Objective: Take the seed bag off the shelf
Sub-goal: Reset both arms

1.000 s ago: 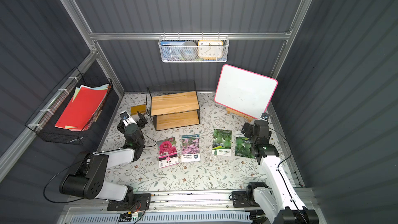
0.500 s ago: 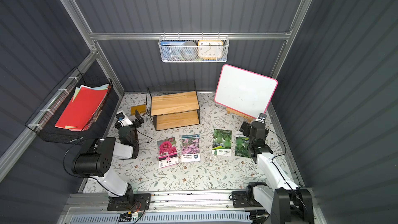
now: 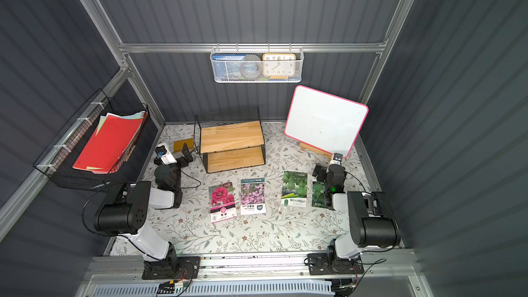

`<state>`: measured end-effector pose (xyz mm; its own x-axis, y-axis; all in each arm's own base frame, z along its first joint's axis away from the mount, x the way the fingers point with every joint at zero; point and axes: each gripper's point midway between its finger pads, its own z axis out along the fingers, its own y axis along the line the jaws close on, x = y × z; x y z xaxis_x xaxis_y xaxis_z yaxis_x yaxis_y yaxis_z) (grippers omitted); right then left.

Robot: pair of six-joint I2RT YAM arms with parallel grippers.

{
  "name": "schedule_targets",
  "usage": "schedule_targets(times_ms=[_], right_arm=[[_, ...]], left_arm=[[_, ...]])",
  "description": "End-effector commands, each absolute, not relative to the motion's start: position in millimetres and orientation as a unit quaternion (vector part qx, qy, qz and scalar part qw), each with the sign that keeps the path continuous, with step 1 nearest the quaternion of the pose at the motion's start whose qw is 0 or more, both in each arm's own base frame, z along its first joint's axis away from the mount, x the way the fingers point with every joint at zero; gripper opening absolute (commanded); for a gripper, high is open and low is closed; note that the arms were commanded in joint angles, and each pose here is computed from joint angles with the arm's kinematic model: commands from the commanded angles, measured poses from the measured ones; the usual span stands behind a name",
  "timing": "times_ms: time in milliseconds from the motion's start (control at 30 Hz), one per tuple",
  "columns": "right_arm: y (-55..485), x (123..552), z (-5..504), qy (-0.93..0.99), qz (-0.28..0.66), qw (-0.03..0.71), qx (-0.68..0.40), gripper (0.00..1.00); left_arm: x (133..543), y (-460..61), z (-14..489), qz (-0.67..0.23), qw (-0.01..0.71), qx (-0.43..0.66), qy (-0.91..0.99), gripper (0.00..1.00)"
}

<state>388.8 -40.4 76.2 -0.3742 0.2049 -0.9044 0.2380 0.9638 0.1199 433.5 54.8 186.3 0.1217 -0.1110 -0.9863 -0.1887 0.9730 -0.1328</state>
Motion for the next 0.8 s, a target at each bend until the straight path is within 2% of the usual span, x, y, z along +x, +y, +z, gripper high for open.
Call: schedule_targets(times_ms=[0,767], right_arm=[[-30.8,397.2,95.7,0.809,0.0,0.579,0.102,0.99],[-25.8,397.7,95.4,0.805,-0.003,0.586,0.09,0.99]], left_arm=[[436.1,53.6,194.8,0.025,0.747,-0.103,0.656,1.0],[435.3,53.9,194.2,0.025,0.747,-0.104,0.657,1.0]])
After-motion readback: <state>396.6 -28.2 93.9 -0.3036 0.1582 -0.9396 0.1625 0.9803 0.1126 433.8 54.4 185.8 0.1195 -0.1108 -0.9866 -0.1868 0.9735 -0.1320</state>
